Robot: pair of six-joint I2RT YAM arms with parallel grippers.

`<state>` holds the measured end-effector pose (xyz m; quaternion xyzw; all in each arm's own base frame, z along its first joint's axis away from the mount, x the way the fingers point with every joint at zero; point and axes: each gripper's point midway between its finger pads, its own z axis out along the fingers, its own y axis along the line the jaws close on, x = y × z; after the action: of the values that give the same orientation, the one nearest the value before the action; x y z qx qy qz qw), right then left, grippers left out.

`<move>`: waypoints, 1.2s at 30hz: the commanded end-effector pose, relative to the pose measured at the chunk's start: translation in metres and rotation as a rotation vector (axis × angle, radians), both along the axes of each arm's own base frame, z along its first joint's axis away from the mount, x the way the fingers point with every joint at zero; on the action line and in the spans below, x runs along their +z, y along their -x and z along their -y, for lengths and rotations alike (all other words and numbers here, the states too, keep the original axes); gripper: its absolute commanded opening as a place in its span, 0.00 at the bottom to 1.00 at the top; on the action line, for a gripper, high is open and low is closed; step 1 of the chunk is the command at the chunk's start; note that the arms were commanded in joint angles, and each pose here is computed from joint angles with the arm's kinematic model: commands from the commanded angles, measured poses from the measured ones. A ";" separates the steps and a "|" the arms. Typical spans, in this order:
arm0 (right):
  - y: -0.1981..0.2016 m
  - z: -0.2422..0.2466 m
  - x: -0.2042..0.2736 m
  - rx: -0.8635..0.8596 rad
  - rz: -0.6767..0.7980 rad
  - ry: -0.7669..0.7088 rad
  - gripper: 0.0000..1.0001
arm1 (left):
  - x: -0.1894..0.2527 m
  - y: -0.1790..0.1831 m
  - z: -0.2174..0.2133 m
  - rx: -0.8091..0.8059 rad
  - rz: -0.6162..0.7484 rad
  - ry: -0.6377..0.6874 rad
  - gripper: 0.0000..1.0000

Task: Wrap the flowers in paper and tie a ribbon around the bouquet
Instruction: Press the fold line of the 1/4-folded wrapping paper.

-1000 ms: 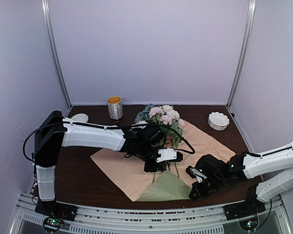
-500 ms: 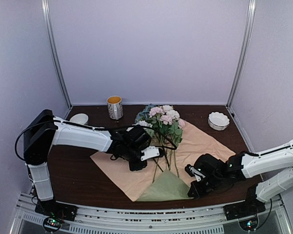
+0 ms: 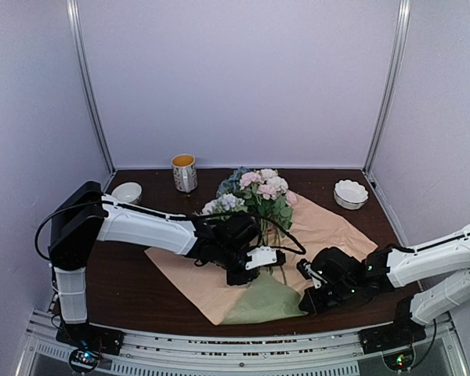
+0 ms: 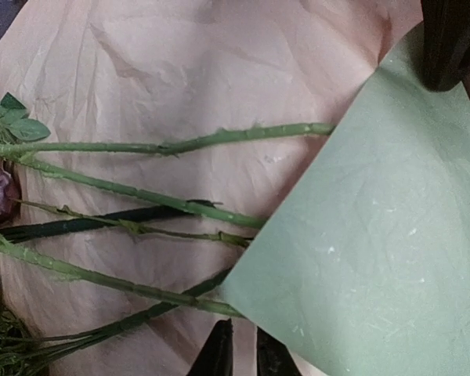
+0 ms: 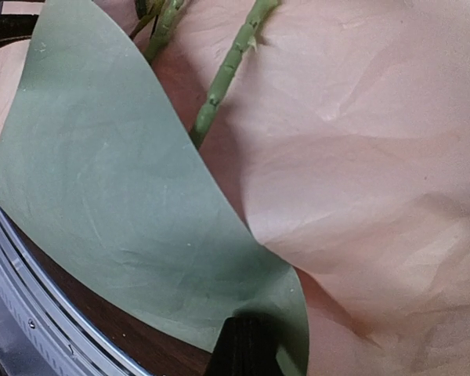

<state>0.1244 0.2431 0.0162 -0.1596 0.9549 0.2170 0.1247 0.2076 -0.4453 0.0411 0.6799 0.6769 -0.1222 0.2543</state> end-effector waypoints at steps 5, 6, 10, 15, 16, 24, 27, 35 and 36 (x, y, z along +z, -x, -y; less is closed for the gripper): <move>-0.002 0.035 -0.026 -0.053 0.025 0.134 0.00 | 0.046 -0.020 0.001 0.090 0.079 0.094 0.15; -0.002 0.035 -0.026 -0.050 0.025 0.135 0.00 | 0.051 -0.021 -0.004 0.114 0.084 0.088 0.15; -0.001 0.037 -0.023 -0.034 0.036 0.141 0.00 | 0.069 -0.016 -0.028 0.179 0.085 0.081 0.18; 0.001 0.042 -0.022 -0.008 0.047 0.157 0.00 | 0.078 0.055 -0.020 -0.024 0.095 0.051 0.22; 0.002 0.042 -0.021 0.003 0.044 0.157 0.00 | 0.069 0.075 -0.015 -0.097 0.106 0.018 0.22; 0.007 0.036 -0.003 0.046 0.047 0.095 0.00 | 0.007 0.097 -0.027 -0.203 0.119 -0.248 0.22; 0.007 0.025 0.014 0.065 0.057 0.036 0.00 | -0.004 0.104 -0.028 -0.242 0.082 -0.282 0.22; 0.000 -0.014 0.072 0.140 0.107 -0.136 0.00 | -0.012 0.104 -0.028 -0.206 -0.012 -0.287 0.22; -0.001 -0.023 0.078 0.154 0.106 -0.177 0.00 | -0.012 0.103 -0.028 -0.194 -0.023 -0.277 0.22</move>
<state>0.1211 0.2376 0.0601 -0.2105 0.9364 0.2355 0.1532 0.1036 -0.4149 0.0258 0.7835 0.6033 -0.0334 0.1450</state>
